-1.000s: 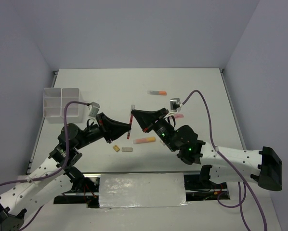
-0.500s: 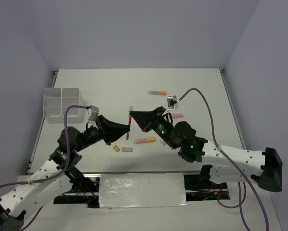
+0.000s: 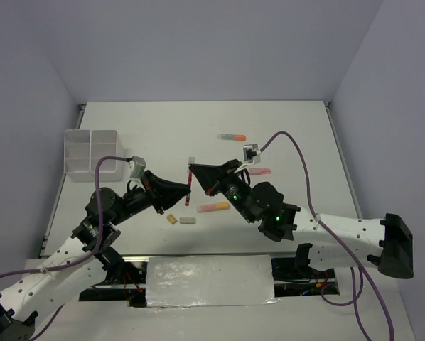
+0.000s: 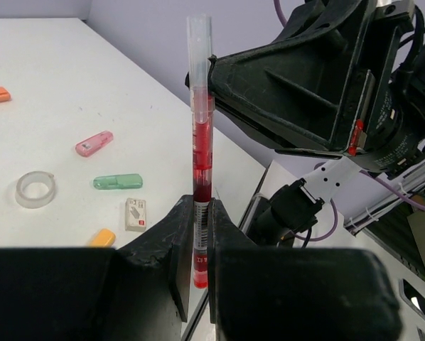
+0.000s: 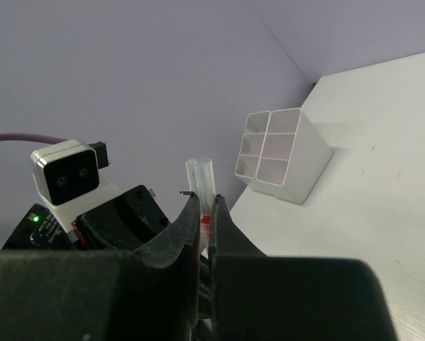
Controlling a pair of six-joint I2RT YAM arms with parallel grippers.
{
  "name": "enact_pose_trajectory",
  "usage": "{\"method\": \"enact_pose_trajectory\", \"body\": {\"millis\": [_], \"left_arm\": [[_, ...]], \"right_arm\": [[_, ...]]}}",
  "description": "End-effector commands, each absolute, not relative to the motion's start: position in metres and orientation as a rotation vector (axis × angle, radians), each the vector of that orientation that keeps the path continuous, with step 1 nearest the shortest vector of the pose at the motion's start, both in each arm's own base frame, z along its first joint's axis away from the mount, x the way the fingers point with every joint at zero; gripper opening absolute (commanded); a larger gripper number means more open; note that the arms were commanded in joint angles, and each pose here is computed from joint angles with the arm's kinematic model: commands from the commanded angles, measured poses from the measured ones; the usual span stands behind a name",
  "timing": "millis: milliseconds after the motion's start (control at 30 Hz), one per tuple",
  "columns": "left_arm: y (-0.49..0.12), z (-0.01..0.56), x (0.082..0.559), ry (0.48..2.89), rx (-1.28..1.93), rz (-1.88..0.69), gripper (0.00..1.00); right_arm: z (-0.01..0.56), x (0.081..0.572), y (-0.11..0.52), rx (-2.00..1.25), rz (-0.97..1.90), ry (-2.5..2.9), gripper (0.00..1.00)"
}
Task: Sort the stationery into containers
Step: Close the pen cap on the pen.
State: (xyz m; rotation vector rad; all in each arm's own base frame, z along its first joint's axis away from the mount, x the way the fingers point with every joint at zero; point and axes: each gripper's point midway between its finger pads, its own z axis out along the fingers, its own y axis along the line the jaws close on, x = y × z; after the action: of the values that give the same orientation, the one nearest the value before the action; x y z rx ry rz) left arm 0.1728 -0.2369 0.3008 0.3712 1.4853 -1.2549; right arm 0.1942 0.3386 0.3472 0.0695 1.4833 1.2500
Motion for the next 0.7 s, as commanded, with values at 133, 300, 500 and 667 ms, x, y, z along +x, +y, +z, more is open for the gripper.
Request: {"method": "enact_pose_trajectory", "body": {"millis": [133,300,500,667], "left_arm": [[-0.213,0.379,0.184,1.213,0.236,-1.2,0.0],[-0.211,0.38,0.184,1.213,0.251,-1.173,0.0],[-0.215,0.382,0.18,1.212,0.329,-1.145,0.0],[-0.213,0.385,0.177,1.198,0.367,-1.112,0.0]], "right_arm": [[0.297,0.16,0.368,-0.145,1.209,1.601,0.0],[0.29,0.157,0.373,-0.197,1.186,1.623,0.0],[0.284,0.154,0.374,-0.238,1.169,1.657,0.0],[0.28,0.152,0.374,-0.265,1.15,1.689,0.0]]}}
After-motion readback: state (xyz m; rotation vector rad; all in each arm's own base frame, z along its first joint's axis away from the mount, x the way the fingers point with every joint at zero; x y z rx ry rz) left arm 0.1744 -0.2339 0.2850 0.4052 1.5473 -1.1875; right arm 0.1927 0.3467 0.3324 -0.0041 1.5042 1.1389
